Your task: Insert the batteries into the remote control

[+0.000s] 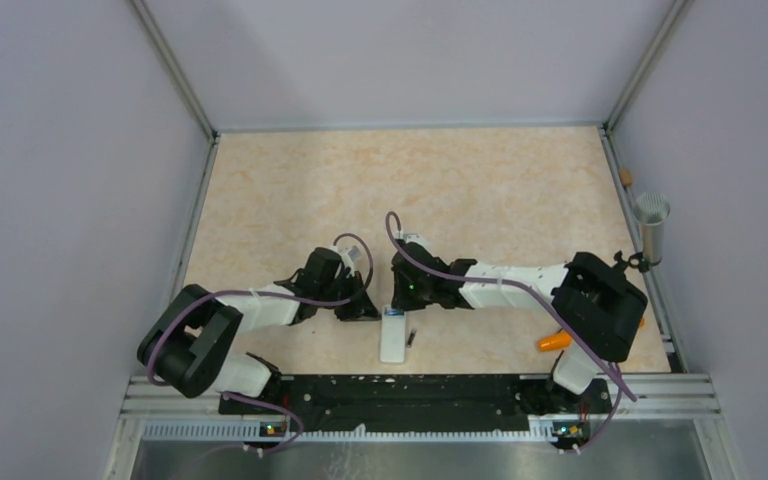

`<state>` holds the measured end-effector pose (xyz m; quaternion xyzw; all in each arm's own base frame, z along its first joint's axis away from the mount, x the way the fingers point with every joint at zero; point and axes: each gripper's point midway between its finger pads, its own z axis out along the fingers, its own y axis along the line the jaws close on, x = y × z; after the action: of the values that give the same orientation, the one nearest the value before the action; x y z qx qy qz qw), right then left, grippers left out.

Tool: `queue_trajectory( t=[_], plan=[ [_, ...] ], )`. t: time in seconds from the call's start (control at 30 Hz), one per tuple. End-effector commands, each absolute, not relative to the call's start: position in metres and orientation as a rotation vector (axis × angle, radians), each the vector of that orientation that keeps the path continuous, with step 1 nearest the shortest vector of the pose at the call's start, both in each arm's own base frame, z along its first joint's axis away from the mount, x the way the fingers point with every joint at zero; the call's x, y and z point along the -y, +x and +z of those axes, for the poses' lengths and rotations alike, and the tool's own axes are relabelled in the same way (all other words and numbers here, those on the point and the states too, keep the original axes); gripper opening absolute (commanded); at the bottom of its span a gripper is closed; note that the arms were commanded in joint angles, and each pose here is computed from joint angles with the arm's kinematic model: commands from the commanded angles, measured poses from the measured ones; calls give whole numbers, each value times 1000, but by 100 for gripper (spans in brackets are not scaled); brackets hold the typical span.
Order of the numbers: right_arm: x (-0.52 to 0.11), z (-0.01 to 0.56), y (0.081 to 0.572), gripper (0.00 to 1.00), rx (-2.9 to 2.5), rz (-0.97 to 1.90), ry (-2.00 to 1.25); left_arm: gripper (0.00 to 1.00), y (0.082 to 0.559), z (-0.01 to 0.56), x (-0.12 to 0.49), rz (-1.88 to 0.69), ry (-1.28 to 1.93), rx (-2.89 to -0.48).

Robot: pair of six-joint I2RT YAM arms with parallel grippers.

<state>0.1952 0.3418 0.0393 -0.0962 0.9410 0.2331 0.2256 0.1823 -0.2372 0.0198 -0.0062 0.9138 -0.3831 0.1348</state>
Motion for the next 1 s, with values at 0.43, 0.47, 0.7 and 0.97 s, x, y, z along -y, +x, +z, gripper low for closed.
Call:
queue_trajectory(
  t=[0.43, 0.47, 0.7, 0.97],
  plan=[
    [-335, 79, 199, 21, -2390, 535, -878, 22, 173, 22, 212, -936, 0, -2679],
    [-334, 79, 200, 23, -2364, 526, -929, 24, 172, 23, 210, -929, -3, -2677],
    [-336, 77, 197, 24, -2248, 522, -1177, 29, 160, 31, 203, -945, -33, -2662],
    [-343, 72, 196, 24, -2135, 548, -1331, 30, 150, 42, 199, -980, -63, -2630]
  ],
)
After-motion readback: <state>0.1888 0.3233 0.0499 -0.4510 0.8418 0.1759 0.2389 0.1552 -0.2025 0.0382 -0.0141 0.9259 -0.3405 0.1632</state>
